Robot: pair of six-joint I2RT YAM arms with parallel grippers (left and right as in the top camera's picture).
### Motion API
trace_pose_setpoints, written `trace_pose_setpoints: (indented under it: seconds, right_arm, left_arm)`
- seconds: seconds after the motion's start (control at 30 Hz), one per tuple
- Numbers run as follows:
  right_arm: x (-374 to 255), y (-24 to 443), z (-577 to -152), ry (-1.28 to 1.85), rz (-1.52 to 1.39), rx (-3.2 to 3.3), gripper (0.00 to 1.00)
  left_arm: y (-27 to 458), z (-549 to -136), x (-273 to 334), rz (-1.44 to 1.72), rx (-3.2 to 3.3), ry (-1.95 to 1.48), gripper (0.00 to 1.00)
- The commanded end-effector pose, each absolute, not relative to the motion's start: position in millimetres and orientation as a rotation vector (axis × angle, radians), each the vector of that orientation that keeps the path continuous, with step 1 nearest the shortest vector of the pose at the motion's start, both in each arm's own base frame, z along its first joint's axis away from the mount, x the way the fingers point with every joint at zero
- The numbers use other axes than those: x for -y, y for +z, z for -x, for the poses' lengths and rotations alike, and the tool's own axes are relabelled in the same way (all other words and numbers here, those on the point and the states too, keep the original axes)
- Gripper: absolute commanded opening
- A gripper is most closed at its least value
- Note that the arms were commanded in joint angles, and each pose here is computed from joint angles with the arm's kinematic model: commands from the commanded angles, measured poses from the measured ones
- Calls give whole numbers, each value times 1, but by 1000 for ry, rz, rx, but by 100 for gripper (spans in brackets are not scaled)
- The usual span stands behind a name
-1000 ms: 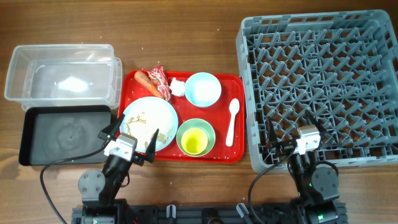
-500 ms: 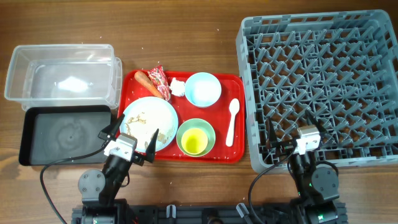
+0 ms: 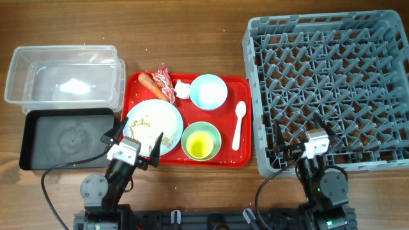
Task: Sort waste into correct bins and load items into the dishwasher rack
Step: 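Move both grippers forward toward the red tray and dish rack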
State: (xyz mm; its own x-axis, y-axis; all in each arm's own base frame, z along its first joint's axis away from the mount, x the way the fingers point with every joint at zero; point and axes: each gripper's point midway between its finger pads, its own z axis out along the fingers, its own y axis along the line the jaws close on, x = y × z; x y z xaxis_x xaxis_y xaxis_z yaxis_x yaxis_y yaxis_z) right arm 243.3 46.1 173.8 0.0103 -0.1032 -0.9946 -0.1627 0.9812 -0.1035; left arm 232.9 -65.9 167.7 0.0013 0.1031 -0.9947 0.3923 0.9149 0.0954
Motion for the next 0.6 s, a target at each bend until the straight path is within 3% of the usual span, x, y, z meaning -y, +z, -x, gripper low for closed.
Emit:
trace_pose_setpoints:
  seconds: [0.0,0.57]
  right_arm:
    - [-51,175,-242,66,230,-1553,100]
    - [-55,183,-241,92,242,-1519,100]
  left_arm:
    - [165,-233,65,-388,-1569,-241,100]
    - [197,-210,103,-586,-1385,-422,100]
